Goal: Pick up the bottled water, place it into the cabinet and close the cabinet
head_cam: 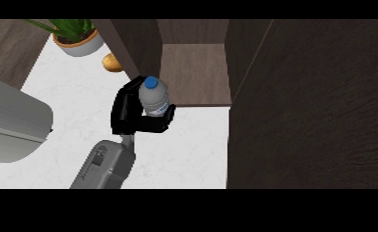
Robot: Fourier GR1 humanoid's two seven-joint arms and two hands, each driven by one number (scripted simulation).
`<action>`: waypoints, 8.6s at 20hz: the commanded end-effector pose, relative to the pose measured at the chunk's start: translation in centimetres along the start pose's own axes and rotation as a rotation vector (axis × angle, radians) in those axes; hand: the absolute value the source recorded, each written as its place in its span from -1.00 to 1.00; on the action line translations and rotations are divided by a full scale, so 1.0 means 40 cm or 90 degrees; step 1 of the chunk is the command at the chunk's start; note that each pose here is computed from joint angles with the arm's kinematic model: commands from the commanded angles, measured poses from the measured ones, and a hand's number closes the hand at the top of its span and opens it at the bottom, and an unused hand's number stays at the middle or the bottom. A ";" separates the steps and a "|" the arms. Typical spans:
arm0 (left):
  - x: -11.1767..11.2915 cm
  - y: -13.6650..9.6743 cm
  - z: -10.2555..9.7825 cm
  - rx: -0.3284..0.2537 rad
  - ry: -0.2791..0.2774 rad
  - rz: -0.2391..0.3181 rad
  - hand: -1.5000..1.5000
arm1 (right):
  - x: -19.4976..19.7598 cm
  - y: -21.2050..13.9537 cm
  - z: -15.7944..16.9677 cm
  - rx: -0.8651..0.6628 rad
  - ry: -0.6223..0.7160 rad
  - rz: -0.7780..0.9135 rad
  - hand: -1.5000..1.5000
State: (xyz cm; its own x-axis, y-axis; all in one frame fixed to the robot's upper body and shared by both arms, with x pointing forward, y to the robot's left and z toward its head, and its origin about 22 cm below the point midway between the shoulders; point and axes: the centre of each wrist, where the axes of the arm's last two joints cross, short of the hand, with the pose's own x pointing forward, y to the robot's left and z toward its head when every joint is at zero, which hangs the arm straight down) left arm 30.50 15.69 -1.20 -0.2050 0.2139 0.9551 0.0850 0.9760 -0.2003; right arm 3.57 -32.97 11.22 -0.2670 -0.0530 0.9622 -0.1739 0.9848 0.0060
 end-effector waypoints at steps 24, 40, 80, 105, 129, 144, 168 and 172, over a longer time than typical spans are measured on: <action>-0.013 -0.146 -0.234 0.104 0.062 -0.170 1.00 | 0.067 0.016 -0.027 0.030 -0.049 -0.061 -1.00; 0.034 -0.170 -0.344 0.127 0.039 -0.285 -1.00 | 0.055 -0.010 -0.022 0.057 -0.050 -0.053 -1.00; -0.005 -0.249 -0.146 -0.027 -0.051 -0.040 -1.00 | 0.101 0.019 -0.039 0.030 -0.043 -0.017 -1.00; 0.099 -0.048 0.283 -0.090 -0.037 0.011 1.00 | 0.115 0.056 -0.059 0.160 0.007 -0.001 1.00; 0.306 0.273 0.345 -0.046 -0.064 -0.019 -1.00 | 0.125 0.150 -0.123 0.437 -0.026 -0.016 1.00; 0.361 0.356 0.397 -0.038 -0.032 -0.009 -1.00 | 0.093 0.212 -0.204 0.555 -0.009 -0.002 1.00; 0.444 0.471 0.423 -0.062 -0.051 -0.023 -1.00 | 0.038 0.451 -0.386 0.520 0.019 -0.142 1.00; 0.464 0.504 0.411 -0.067 -0.062 -0.028 -1.00 | 0.040 0.503 -0.427 0.573 0.041 -0.138 1.00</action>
State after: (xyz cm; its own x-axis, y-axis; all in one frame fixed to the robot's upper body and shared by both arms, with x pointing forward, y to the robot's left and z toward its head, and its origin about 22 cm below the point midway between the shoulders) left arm 12.14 39.00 8.39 -0.2867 0.1806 0.9408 0.1705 0.9760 -0.1353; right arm 15.47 -14.12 16.17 -0.1410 -0.0963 0.9853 -0.8866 0.4550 -0.0824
